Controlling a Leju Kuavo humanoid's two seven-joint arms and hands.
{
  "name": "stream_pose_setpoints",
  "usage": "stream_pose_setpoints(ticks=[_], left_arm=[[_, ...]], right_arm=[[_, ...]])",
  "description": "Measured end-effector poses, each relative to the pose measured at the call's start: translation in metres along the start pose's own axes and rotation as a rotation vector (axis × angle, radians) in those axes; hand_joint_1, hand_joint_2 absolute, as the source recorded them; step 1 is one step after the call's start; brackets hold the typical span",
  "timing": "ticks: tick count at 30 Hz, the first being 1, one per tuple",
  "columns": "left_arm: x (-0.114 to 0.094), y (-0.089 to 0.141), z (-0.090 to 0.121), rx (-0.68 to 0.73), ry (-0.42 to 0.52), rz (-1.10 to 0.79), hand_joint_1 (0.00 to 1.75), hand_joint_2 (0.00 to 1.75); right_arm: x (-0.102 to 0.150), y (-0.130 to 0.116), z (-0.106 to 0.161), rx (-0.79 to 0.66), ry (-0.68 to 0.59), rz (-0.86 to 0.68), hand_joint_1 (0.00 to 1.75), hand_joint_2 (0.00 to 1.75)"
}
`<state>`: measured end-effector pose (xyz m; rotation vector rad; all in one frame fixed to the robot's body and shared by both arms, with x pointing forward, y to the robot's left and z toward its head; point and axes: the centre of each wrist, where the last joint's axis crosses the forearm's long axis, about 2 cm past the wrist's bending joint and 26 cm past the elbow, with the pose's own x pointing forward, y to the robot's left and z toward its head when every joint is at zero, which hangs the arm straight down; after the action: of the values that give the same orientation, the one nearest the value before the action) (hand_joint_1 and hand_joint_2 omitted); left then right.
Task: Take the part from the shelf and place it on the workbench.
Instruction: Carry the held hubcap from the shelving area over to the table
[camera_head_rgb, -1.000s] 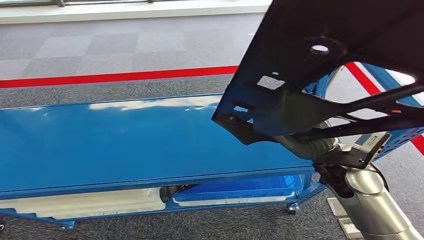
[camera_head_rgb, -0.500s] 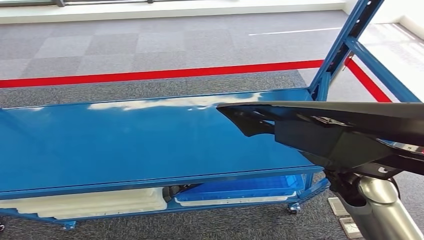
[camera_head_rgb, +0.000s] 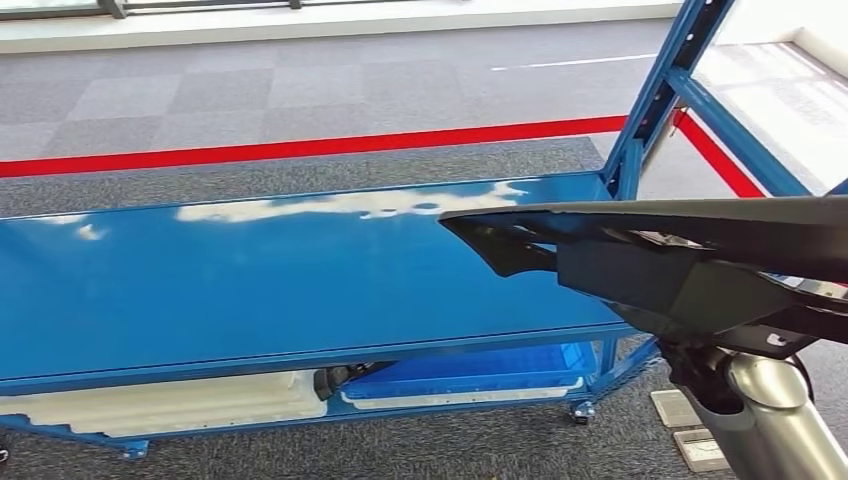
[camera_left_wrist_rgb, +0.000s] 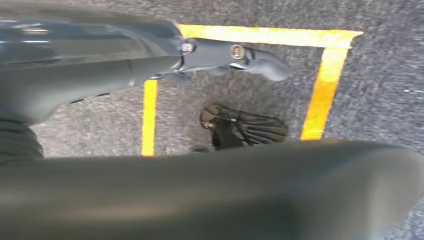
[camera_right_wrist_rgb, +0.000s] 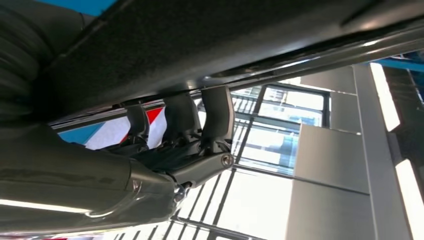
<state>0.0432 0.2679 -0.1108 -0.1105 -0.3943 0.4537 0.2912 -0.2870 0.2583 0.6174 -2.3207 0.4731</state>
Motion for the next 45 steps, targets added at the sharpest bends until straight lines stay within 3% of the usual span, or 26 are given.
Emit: stream_pose_setpoints(ticks=[45], left_arm=[[0.005,0.000,-0.001,-0.004,-0.010,-0.036,0.00,1.75]], right_arm=[[-0.004,-0.013,-0.004,0.052,0.062,-0.011,1.75,1.75]])
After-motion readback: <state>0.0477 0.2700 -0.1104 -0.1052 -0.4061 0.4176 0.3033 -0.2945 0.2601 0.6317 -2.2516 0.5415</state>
